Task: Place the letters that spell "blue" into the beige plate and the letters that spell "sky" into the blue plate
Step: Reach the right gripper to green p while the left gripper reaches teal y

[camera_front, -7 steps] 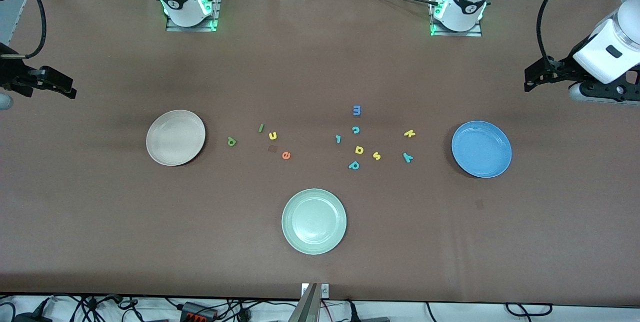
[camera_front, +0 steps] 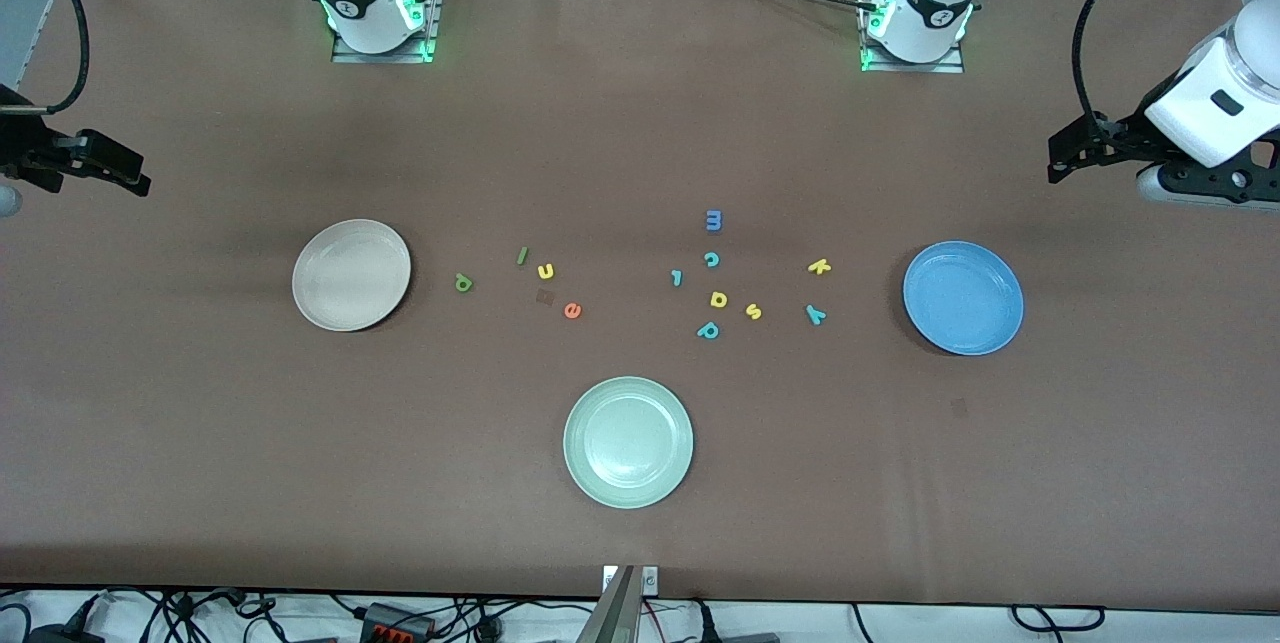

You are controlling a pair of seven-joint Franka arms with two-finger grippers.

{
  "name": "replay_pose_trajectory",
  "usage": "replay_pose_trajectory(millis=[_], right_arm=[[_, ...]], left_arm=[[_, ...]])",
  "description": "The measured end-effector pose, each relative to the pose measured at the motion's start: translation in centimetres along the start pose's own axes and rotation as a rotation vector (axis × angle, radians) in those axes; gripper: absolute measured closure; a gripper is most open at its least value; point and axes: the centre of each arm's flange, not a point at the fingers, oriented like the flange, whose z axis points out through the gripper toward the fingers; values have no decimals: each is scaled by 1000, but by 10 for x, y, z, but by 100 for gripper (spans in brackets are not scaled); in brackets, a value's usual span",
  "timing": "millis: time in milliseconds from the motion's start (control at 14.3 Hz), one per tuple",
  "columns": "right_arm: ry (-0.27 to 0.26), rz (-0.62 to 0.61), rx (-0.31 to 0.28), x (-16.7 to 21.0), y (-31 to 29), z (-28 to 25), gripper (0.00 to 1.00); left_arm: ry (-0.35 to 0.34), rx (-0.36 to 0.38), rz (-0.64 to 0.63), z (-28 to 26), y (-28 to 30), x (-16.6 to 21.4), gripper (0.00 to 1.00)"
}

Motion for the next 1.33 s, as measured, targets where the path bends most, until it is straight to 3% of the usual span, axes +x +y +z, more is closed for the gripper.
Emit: replay_pose_trajectory(millis=[841, 1052, 1332], right_arm=[[7, -18, 0, -2, -10, -5, 0], [-32, -71, -1, 3, -39, 13, 0], [-132, -191, -12, 10, -112, 70, 0]], left_arm=[[-25, 0, 7, 2, 4, -3, 0], [-43, -1, 9, 7, 5, -2, 0], [-61, -18, 15, 36, 8, 18, 0]])
